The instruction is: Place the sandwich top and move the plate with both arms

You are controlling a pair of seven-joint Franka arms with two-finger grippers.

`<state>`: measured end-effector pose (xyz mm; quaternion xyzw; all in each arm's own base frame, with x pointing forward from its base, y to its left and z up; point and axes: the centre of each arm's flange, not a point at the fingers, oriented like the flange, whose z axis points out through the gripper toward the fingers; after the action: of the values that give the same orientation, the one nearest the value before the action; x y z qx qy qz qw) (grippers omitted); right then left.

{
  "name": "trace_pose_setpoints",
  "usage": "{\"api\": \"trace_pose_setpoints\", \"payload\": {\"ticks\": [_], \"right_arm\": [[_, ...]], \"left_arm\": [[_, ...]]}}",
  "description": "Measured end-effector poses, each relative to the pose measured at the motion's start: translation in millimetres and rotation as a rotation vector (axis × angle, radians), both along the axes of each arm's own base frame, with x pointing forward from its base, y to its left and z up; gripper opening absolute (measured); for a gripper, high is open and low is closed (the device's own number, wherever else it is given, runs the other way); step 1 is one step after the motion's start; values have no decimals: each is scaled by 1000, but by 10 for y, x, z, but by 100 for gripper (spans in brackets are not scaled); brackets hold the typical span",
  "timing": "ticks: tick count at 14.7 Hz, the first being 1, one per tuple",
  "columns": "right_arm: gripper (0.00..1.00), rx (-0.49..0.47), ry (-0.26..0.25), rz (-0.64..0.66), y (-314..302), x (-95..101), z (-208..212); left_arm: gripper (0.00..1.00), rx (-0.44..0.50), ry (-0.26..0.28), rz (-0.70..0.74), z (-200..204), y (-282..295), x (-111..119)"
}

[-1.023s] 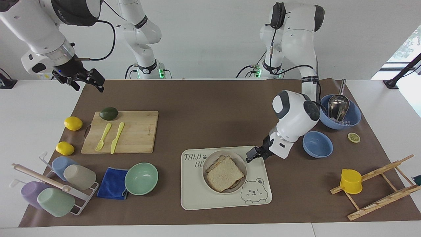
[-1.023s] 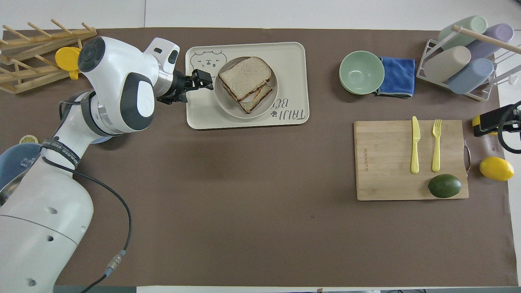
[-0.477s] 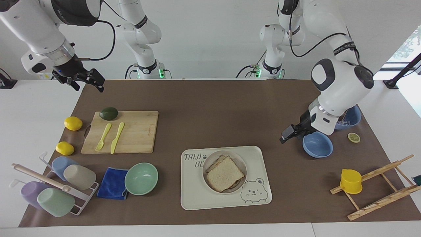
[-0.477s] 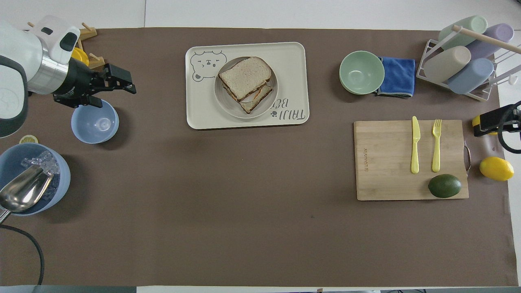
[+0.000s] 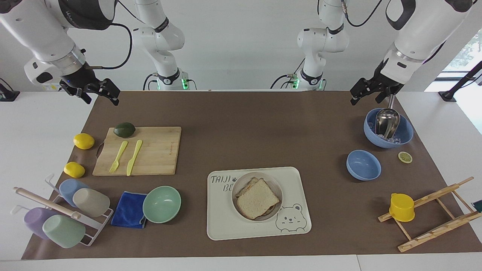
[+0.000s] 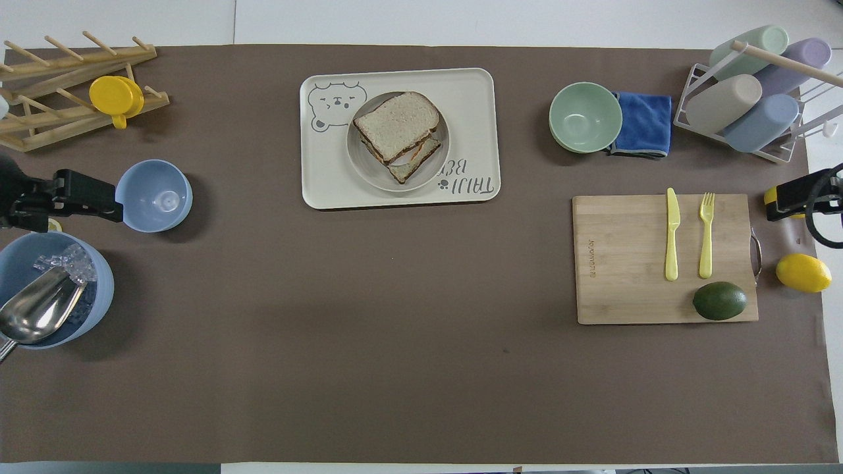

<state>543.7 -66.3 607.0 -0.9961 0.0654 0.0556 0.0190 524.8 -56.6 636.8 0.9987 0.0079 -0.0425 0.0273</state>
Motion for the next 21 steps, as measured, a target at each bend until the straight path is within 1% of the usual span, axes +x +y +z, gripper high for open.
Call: {"api": "trace_pose_setpoints", "payload": {"ticks": [2, 3, 6, 8, 11, 13, 17, 21], "right_arm": [[100, 0, 0, 0, 0, 0, 0], [100, 0, 0, 0, 0, 0, 0], [100, 0, 0, 0, 0, 0, 0], [100, 0, 0, 0, 0, 0, 0], [100, 0, 0, 0, 0, 0, 0], [100, 0, 0, 0, 0, 0, 0], [100, 0, 0, 0, 0, 0, 0], [100, 0, 0, 0, 0, 0, 0]], "left_arm": [[100, 5, 7, -37, 129, 42, -159], [100, 7, 5, -40, 140, 60, -186], [100, 11, 9, -26, 4, 175, -111], [100, 13, 27, -24, -157, 232, -19], [100, 14, 48, -40, -283, 231, 32], [100, 14, 43, -44, -257, 215, 33], [100, 16, 15, -57, -127, 140, 35], [100, 16, 15, -55, -126, 153, 37]]}}
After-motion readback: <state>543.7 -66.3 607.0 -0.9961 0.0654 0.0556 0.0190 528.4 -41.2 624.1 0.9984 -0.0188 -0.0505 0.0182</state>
